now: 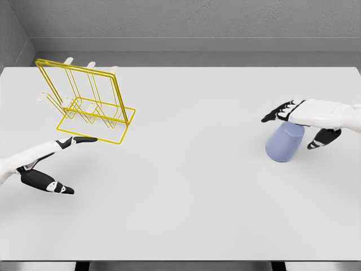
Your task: Place the cup on the cup holder with both arms
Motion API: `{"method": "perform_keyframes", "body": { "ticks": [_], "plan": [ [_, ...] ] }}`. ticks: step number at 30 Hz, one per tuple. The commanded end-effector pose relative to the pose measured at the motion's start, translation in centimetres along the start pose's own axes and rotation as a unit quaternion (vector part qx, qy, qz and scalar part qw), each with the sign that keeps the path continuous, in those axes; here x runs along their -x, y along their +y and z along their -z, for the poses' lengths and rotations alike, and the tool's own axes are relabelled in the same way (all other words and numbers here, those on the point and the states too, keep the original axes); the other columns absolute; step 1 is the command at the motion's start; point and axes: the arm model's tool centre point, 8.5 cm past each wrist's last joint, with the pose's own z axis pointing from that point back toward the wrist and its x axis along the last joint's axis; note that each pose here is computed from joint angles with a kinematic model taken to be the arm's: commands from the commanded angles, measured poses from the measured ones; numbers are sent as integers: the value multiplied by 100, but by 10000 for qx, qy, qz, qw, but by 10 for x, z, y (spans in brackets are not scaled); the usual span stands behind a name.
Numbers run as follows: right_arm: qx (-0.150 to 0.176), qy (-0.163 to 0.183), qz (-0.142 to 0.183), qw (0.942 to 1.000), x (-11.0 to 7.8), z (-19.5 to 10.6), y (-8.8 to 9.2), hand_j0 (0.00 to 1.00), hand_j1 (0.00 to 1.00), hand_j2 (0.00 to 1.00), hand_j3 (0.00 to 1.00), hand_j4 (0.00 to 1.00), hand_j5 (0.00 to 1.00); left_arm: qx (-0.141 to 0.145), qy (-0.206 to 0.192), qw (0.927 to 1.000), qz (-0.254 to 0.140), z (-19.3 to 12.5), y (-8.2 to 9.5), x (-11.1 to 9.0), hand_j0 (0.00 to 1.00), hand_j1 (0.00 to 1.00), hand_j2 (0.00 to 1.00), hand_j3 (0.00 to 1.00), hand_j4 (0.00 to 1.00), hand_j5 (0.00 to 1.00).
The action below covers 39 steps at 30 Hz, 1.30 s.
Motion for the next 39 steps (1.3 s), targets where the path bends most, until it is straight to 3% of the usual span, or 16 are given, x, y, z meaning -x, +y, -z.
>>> {"method": "perform_keyframes", "body": {
  "ticks": [1,9,20,21,23,25,39],
  "plan": [
    [-120,38,137,9998,5,4,11,100,100,100,100,100,100,-16,-2,10000,-28,0,0,0,100,100,100,100,100,100],
    [-48,214,367,9991,25,15,10,100,100,100,100,100,100,1,19,10000,1,0,0,0,100,100,100,100,100,100],
    [-251,86,439,9987,20,32,23,100,100,100,100,100,100,7,20,10000,-4,0,0,1,100,100,100,100,100,100],
    [-251,87,439,9987,20,32,23,95,95,95,95,95,95,3,30,10000,3,-1,0,1,100,100,100,100,100,100],
    [-248,89,449,9986,20,32,23,66,66,66,66,66,66,11,23,10000,1,0,0,1,100,100,100,100,100,100],
    [-247,83,445,9987,20,32,23,56,56,56,56,56,56,8,28,10000,10,-1,1,0,100,100,100,100,100,100],
    [-136,56,337,9993,17,30,11,58,58,58,58,58,58,5,37,10000,7,-1,1,1,100,100,100,100,100,100]
  ]
}}
